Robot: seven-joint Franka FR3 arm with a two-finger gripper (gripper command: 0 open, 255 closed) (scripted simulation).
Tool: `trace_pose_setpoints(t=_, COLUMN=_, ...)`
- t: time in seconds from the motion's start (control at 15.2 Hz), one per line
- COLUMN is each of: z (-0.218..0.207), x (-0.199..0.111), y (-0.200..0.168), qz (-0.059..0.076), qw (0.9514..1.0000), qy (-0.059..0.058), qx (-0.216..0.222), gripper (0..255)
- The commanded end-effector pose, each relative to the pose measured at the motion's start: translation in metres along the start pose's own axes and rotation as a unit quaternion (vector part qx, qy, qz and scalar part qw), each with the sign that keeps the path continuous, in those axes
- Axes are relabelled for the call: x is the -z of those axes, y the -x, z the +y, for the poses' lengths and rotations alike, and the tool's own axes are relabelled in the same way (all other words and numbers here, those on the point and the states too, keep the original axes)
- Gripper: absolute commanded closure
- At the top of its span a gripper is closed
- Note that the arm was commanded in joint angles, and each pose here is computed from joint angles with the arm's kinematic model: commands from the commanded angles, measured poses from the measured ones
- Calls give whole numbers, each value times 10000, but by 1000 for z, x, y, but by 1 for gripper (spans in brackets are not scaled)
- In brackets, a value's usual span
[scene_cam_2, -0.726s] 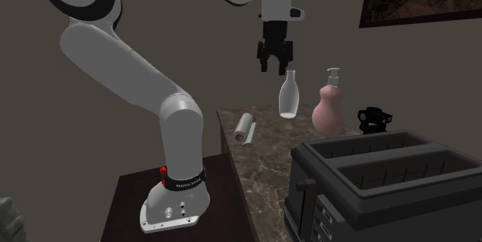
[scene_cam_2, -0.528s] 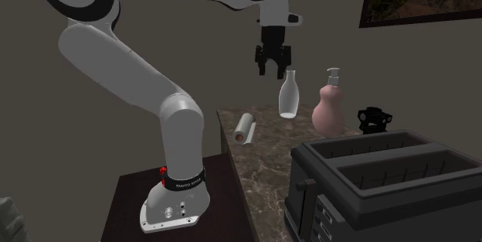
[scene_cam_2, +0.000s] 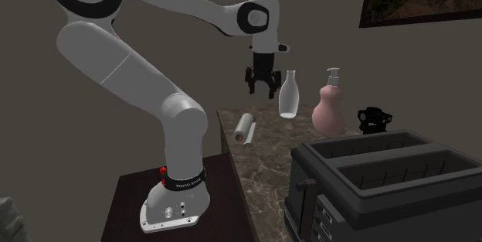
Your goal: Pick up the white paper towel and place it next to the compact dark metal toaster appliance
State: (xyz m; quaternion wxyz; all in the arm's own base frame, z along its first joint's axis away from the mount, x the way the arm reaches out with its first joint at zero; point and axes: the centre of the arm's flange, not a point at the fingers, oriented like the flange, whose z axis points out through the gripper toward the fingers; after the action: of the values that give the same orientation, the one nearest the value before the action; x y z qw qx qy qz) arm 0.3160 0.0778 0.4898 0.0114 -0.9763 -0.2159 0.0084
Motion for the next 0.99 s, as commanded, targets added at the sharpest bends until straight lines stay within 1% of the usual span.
trace_pose_setpoints(t=0.0, z=-15, x=-20, y=-5, qz=8, qw=9995, qy=-32, qx=326, gripper=0)
trace_pose_setpoints(t=0.13, z=-30, x=-41, y=-8, qz=5, qw=9979, qy=-65, qx=644, gripper=0)
trace_pose_setpoints(t=0.26, z=-44, x=-62, y=-10, qz=1, qw=9953, qy=-98, qx=961, gripper=0)
trace_pose_setpoints(t=0.4, z=-59, x=-83, y=-11, qz=-2, qw=9917, qy=-131, qx=1278, gripper=0)
trace_pose_setpoints(t=0.59, z=-82, x=-114, y=-11, qz=-7, qw=9844, qy=-180, qx=1750, gripper=0)
trace_pose_setpoints(t=0.66, z=-86, x=-119, y=-11, qz=-8, qw=9831, qy=-188, qx=1822, gripper=0)
trace_pose_setpoints(t=0.92, z=-86, x=-140, y=-10, qz=-8, qw=9831, qy=-188, qx=1822, gripper=0)
